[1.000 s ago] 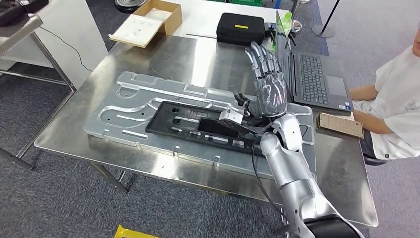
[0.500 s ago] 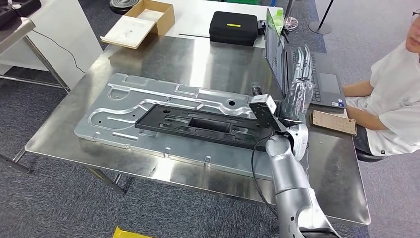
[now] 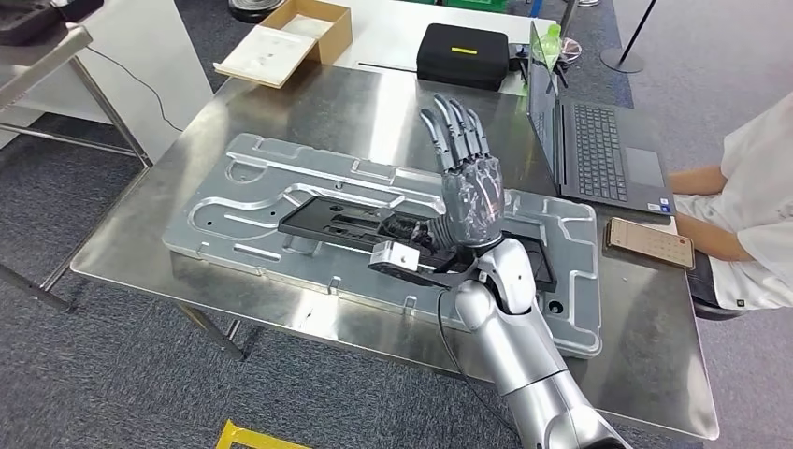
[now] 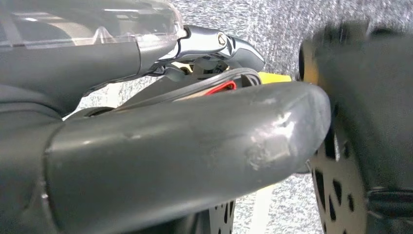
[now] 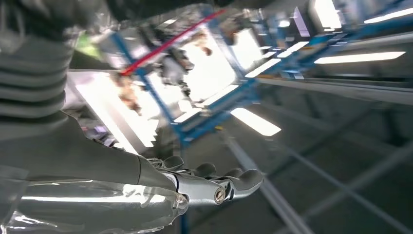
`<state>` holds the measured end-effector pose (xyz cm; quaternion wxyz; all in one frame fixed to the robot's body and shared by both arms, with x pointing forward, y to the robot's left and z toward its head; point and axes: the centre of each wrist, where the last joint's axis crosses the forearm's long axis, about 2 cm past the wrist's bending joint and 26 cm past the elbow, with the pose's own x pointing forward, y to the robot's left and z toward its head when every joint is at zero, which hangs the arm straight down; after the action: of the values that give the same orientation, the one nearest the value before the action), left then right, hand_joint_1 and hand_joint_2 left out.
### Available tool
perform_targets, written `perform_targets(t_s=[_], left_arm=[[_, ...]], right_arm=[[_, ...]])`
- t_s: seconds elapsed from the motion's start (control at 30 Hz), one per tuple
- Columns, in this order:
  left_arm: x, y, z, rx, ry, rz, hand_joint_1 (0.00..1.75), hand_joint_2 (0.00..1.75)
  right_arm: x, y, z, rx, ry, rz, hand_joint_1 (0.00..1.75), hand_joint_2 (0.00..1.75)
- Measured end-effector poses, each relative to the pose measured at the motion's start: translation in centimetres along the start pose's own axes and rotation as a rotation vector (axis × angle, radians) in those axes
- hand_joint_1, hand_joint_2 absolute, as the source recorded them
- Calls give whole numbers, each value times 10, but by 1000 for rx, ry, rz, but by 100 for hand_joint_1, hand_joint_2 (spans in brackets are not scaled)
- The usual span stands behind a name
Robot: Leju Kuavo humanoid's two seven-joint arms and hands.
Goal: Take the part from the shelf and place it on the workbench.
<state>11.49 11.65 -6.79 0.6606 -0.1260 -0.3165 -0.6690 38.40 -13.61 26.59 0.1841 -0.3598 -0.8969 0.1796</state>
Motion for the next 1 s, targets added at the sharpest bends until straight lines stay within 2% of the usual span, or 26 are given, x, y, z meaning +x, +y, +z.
perform_targets(t_s=[0.27, 1.0], left_arm=[[0, 2, 0, 4, 2, 7, 0, 0], [1, 3, 0, 9, 6, 15, 0, 0]], right_arm=[[21, 2, -9, 1, -76, -1, 0, 0], [22, 1, -10, 1, -98, 4, 0, 0]])
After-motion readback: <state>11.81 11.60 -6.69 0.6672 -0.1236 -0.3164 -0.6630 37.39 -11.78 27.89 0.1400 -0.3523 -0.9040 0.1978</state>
